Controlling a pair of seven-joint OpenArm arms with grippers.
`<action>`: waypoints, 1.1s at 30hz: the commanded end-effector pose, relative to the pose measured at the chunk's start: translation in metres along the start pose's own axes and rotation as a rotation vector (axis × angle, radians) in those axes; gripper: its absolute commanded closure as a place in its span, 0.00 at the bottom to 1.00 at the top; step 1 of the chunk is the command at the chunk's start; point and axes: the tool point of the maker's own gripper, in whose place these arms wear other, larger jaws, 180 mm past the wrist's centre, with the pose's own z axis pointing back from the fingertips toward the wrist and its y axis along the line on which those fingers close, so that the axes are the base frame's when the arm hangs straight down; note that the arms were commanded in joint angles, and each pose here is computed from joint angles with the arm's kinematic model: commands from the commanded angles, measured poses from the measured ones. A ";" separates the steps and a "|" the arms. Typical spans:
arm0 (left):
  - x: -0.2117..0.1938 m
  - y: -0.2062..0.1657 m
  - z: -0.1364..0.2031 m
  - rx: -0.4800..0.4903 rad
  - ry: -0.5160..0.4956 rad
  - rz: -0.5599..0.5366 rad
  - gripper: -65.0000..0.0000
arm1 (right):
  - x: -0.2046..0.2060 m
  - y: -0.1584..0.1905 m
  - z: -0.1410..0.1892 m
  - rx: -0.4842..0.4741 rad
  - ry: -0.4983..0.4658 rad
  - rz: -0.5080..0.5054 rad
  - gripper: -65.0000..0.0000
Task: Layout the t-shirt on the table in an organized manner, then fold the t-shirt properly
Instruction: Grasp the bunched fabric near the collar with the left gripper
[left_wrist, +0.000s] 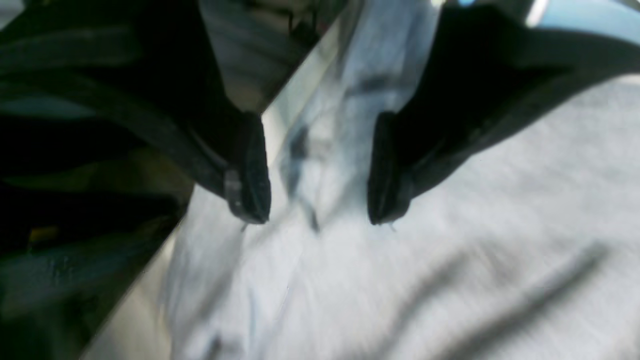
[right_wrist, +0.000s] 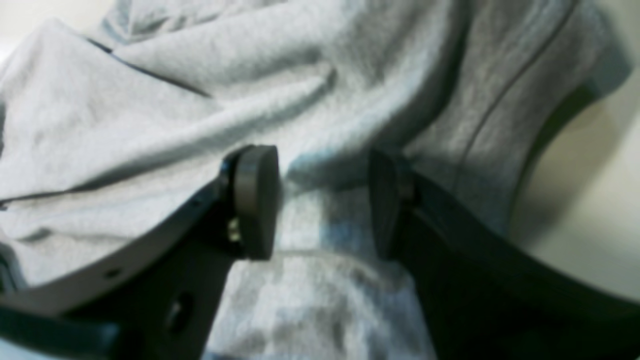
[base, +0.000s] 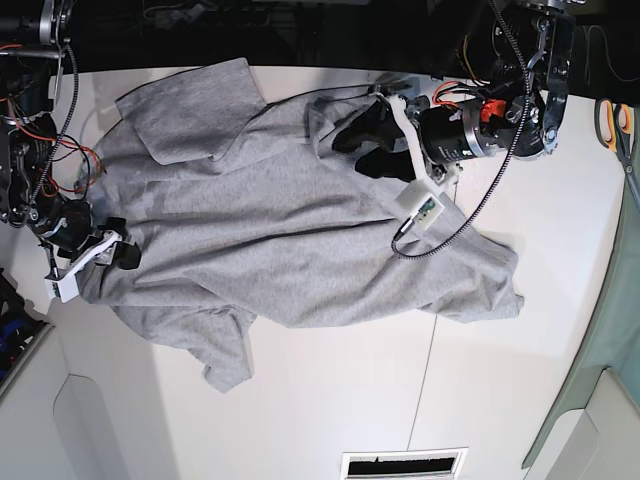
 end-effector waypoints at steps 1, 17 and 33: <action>0.011 -0.002 0.004 -0.014 -0.040 -0.019 0.47 | 0.025 -0.001 0.006 0.004 -0.062 0.016 0.55; -0.026 0.025 0.064 0.074 -0.212 0.314 0.47 | 0.025 -0.001 0.006 0.004 -0.062 0.016 0.55; -0.063 0.026 0.018 0.040 -0.179 0.509 0.47 | 0.025 -0.001 0.006 0.004 -0.061 0.016 0.55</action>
